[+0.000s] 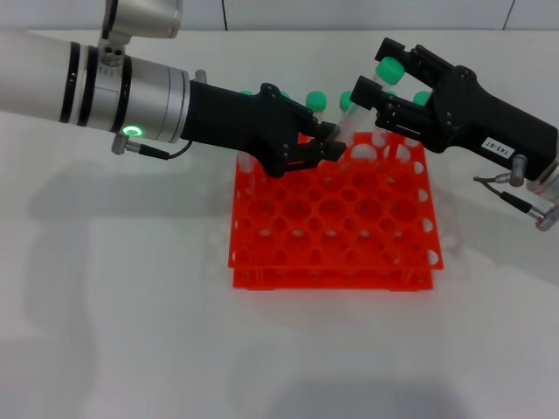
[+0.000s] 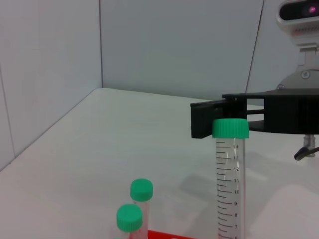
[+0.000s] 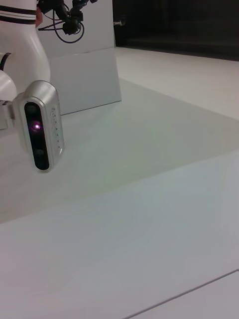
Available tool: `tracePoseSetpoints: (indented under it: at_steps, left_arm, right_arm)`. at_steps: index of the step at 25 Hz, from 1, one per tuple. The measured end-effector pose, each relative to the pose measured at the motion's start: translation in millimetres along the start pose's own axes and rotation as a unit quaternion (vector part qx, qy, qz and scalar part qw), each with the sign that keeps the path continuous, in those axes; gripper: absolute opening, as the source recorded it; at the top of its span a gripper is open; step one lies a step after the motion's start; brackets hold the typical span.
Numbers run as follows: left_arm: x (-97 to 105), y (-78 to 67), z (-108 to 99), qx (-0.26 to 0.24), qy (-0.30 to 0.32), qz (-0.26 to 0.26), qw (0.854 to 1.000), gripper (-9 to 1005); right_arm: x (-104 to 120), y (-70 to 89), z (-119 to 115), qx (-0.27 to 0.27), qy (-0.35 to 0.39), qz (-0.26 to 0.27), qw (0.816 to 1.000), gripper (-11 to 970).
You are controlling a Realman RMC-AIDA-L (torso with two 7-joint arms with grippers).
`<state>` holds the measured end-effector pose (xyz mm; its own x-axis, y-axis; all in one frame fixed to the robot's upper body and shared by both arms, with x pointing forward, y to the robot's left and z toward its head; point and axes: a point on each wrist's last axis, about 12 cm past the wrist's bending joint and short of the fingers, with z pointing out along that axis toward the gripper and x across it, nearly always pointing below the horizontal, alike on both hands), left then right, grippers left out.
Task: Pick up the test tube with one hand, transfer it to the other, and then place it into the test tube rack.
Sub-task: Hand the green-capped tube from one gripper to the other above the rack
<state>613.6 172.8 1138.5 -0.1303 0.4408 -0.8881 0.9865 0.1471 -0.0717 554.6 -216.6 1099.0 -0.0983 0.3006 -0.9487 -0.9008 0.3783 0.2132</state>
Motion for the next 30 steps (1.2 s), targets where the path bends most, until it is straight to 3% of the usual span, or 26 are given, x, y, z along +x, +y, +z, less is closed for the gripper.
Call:
tracePoseSetpoints:
  at_steps: [14, 25, 30]
  left_arm:
    - [-2.9, -1.3, 5.4, 0.005, -0.001, 0.000, 1.000, 215]
    - [-1.7, -2.7, 6.7, 0.006, -0.003, -0.006, 1.000, 224]
    - [-1.3, -5.5, 9.8, 0.014, 0.000, -0.005, 1.000, 228]
  right_arm:
    - [1.0, -1.3, 0.6, 0.005, 0.004, -0.005, 1.000, 800]
    - [2.6, -0.3, -2.6, 0.008, 0.005, -0.009, 1.000, 568]
    - [3.0, -0.4, -2.9, 0.009, 0.006, -0.009, 1.000, 412]
